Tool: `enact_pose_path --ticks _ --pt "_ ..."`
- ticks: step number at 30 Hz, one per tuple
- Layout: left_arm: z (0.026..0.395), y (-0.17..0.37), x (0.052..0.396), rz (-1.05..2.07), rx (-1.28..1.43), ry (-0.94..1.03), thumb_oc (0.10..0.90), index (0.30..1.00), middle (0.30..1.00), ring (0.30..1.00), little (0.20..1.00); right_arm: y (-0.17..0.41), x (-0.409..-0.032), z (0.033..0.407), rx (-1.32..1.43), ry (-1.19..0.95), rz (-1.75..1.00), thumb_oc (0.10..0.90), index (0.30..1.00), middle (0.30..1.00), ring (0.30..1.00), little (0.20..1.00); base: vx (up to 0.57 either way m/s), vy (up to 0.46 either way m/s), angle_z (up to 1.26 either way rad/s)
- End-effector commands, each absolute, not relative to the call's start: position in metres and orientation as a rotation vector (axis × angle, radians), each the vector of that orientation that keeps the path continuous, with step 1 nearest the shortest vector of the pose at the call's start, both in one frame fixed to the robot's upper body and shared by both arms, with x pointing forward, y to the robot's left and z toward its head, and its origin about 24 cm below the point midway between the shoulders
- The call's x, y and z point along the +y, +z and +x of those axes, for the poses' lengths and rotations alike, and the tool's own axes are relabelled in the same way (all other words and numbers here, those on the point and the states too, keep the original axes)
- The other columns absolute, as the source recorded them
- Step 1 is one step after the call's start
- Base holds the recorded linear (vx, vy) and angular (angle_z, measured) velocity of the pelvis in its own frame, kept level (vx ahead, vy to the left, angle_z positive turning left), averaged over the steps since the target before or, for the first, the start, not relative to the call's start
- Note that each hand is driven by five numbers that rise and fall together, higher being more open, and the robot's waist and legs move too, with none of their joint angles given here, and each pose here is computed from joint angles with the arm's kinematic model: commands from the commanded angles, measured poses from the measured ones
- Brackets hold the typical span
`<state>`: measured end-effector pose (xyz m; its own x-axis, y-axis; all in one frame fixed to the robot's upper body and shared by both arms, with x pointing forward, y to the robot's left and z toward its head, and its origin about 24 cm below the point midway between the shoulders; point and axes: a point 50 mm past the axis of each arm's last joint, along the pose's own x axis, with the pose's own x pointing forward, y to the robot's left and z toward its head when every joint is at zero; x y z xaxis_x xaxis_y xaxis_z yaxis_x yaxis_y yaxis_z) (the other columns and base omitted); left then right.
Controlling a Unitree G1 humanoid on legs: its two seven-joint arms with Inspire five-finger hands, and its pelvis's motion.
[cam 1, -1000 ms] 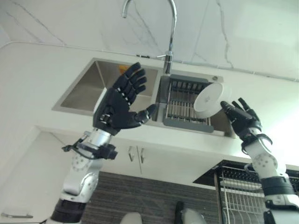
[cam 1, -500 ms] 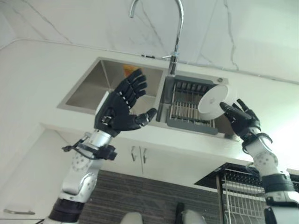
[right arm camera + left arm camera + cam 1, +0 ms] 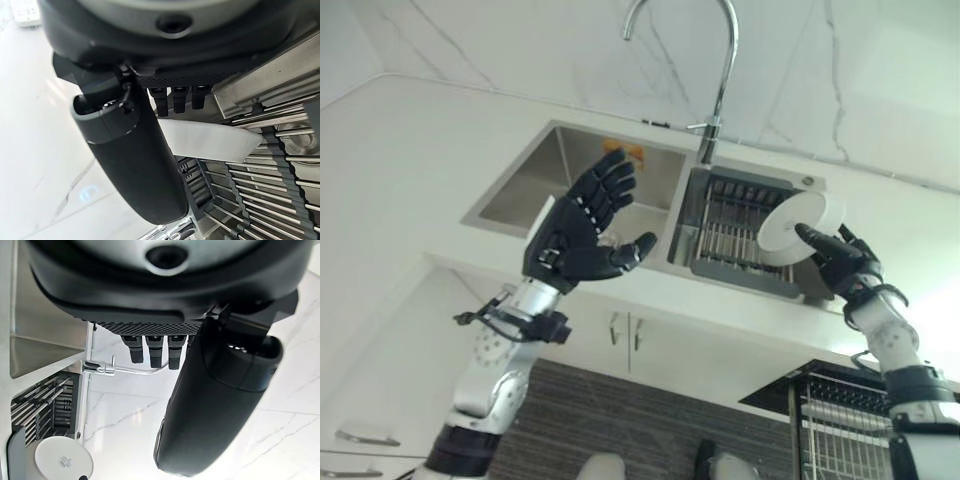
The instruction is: Place the dishes in the dishwasher.
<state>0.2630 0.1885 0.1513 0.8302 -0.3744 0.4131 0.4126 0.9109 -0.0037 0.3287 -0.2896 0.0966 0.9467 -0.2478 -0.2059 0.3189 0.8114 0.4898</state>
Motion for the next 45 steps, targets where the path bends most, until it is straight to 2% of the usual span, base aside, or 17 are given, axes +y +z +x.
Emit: enact_pose_path --ticks 1,9,10,11,13,14,31,37,45 --pt "0.261 0.201 0.178 -0.073 -0.665 -0.490 0.800 0.900 0.900 0.900 0.900 0.154 -0.297 0.346 -0.070 -0.245 0.554 0.800 0.900 0.900 0.900 0.900 0.00 -0.011 0.06" --pt "0.262 0.202 0.179 -0.071 -0.663 -0.475 0.800 0.900 0.900 0.900 0.900 0.160 -0.307 0.350 -0.085 -0.287 0.563 0.800 0.900 0.900 0.900 0.900 0.00 -0.005 0.06" --pt "0.262 0.202 0.179 -0.072 -0.663 -0.474 0.800 0.900 0.900 0.900 0.900 0.161 -0.308 0.350 -0.088 -0.299 0.568 0.747 0.820 0.820 0.820 0.820 -0.01 0.001 0.06" --pt "0.262 0.202 0.180 -0.072 -0.663 -0.472 0.800 0.900 0.900 0.900 0.900 0.162 -0.310 0.351 -0.091 -0.308 0.579 0.615 0.622 0.622 0.622 0.622 -0.02 0.002 0.07" --pt "0.263 0.202 0.179 -0.074 -0.663 -0.470 0.800 0.900 0.900 0.900 0.900 0.164 -0.311 0.353 -0.093 -0.328 0.596 0.525 0.488 0.488 0.488 0.488 -0.02 0.002 0.11" --pt "0.263 0.202 0.179 -0.075 -0.662 -0.467 0.800 0.900 0.900 0.900 0.900 0.166 -0.315 0.354 -0.099 -0.351 0.609 0.400 0.300 0.300 0.300 0.300 -0.02 0.005 0.08" --pt "0.262 0.197 0.181 -0.105 -0.642 -0.451 0.800 0.900 0.900 0.900 0.900 0.198 -0.335 0.351 -0.279 -0.584 0.570 0.400 0.300 0.300 0.300 0.300 -0.02 0.023 0.05" --pt "0.261 0.197 0.181 -0.099 -0.644 -0.450 0.800 0.900 0.900 0.900 0.900 0.205 -0.335 0.346 -0.318 -0.608 0.454 0.400 0.300 0.300 0.300 0.300 0.00 0.000 0.00" --pt "0.256 0.198 0.184 -0.090 -0.653 -0.452 0.800 0.900 0.900 0.900 0.900 0.214 -0.341 0.334 -0.320 -0.684 0.151 0.400 0.300 0.300 0.300 0.300 0.00 0.013 -0.02"
